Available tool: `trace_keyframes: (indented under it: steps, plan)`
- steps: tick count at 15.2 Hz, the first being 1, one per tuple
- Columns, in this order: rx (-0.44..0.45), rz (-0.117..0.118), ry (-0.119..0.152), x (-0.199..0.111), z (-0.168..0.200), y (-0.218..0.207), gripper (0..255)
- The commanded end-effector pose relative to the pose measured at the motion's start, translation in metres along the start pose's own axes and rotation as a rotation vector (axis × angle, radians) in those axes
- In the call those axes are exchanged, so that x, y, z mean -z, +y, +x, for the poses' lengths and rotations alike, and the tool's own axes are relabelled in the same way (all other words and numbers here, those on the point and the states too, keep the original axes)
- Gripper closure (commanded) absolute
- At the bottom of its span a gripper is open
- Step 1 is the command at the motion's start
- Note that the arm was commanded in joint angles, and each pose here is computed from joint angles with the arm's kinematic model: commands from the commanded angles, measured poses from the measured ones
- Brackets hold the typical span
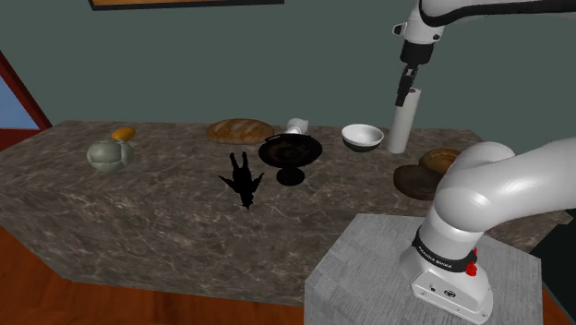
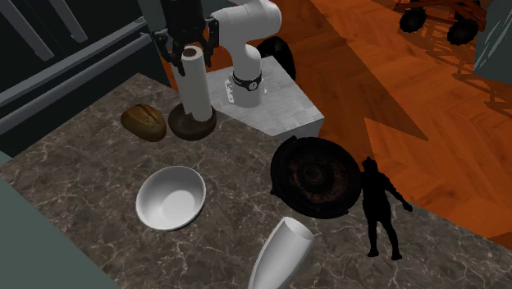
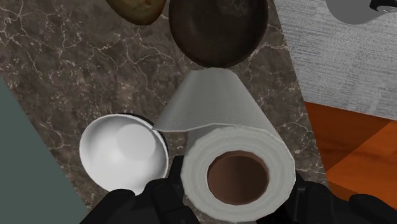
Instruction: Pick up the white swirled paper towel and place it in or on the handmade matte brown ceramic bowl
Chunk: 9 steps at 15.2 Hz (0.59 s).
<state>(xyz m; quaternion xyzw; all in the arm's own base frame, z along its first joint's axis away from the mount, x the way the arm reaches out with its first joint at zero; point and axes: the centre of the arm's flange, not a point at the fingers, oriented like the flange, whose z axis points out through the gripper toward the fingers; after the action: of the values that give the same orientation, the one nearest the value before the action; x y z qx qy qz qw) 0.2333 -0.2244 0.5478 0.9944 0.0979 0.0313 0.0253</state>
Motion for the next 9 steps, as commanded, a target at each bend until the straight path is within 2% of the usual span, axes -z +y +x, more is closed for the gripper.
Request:
trace_keyframes:
  steps: [1, 9]
  plan:
    - [0.000, 0.001, -0.001, 0.013, -0.023, 0.004, 255]
    - [0.000, 0.001, -0.001, 0.063, -0.115, 0.020, 255]
